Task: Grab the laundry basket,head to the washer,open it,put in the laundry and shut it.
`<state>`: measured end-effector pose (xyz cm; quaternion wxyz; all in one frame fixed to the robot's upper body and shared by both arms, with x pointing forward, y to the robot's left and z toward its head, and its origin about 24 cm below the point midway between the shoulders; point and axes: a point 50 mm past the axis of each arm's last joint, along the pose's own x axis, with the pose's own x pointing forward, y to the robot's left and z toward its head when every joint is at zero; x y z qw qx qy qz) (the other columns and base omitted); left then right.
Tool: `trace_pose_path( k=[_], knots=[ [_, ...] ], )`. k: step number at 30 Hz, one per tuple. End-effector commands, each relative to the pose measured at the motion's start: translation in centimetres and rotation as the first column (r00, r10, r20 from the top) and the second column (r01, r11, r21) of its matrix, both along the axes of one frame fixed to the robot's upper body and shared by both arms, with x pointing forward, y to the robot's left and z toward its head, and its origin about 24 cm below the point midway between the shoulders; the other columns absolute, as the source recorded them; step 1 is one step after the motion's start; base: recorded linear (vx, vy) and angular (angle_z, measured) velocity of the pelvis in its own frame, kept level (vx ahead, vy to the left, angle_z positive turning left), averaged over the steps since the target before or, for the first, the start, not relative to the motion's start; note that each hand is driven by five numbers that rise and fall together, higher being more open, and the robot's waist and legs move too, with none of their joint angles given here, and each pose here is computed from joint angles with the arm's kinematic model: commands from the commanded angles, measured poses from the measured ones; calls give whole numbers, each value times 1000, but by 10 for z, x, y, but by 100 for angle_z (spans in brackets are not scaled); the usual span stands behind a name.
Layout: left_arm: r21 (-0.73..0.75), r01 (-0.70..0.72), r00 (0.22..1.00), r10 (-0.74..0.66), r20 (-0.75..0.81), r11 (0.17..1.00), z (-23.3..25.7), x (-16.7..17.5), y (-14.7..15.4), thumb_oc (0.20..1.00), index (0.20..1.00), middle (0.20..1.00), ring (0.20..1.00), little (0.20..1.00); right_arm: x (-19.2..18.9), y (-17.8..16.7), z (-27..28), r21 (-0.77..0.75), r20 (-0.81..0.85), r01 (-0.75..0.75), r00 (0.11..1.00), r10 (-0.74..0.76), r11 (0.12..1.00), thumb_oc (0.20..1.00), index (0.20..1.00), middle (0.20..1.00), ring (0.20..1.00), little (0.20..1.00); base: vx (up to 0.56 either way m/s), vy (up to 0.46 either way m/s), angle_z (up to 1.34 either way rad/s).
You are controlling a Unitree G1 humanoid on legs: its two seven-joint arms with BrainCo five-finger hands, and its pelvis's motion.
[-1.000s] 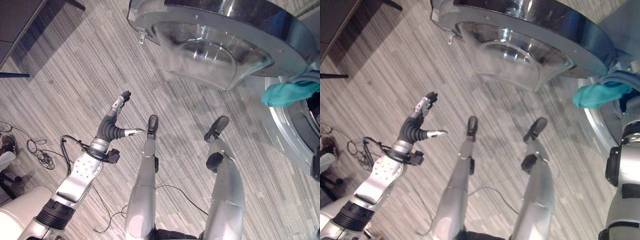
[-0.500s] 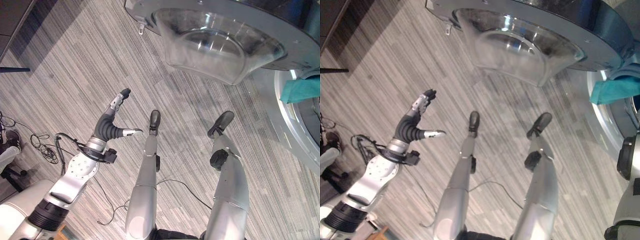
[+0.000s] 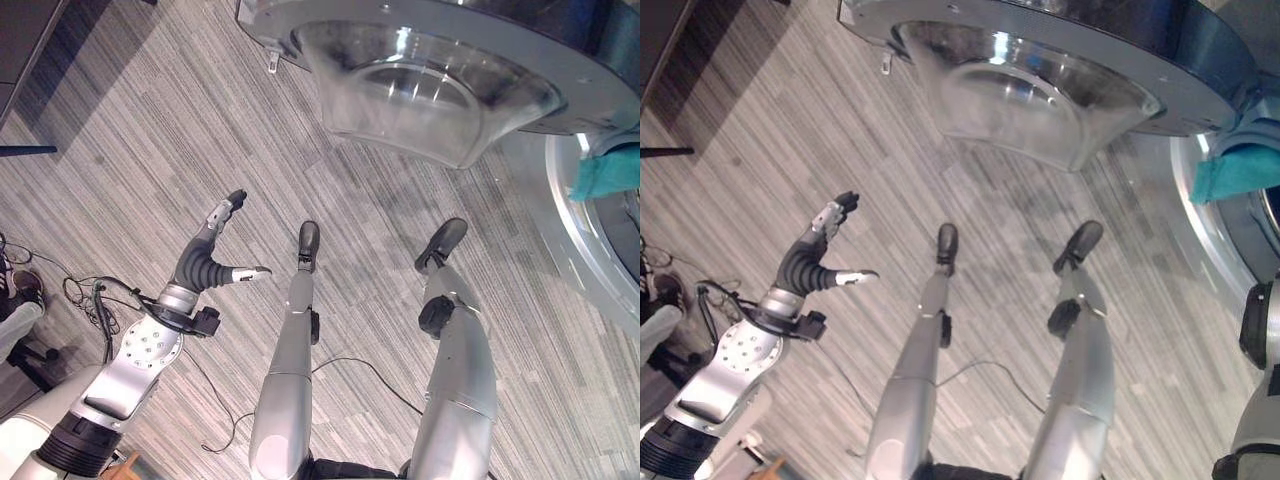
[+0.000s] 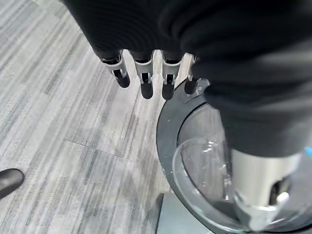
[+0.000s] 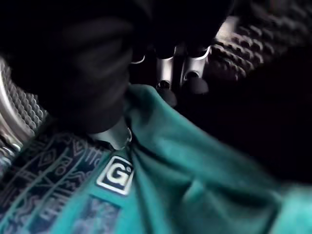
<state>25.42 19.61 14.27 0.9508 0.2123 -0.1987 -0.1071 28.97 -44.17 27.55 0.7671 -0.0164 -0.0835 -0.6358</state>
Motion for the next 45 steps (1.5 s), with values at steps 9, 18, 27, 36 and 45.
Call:
trace_pose_path(
  k=[9,18,27,36,45],
  knots=[
    [22,-23,998,24,-50,999,-13,-14,14,1000,1000,1000,1000,1000,-109,-54,79,-150,287,292,927,-241,945,200,200,200,200,200,2,-22,2],
    [-74,58,994,-64,-88,996,-15,-8,2,1000,1000,1000,1000,1000,12,7,21,-112,197,-356,907,372,928,1000,1000,1000,1000,1000,9,13,-6],
    [-46,13,995,-18,-101,999,-21,-15,15,1000,1000,1000,1000,1000,22,108,-30,-421,428,-608,522,738,673,1000,1000,1000,1000,1000,-3,49,-11],
    [-23,-4,994,2,-108,1000,-18,-32,25,1000,1000,1000,1000,1000,-4,163,-145,-246,171,-801,519,838,546,1000,1000,1000,1000,1000,-4,54,0],
    [-35,-29,997,27,-70,999,-13,-35,26,1000,1000,1000,1000,1000,38,156,-160,-45,229,-740,646,728,671,1000,1000,1000,1000,1000,2,3,2]
  ],
)
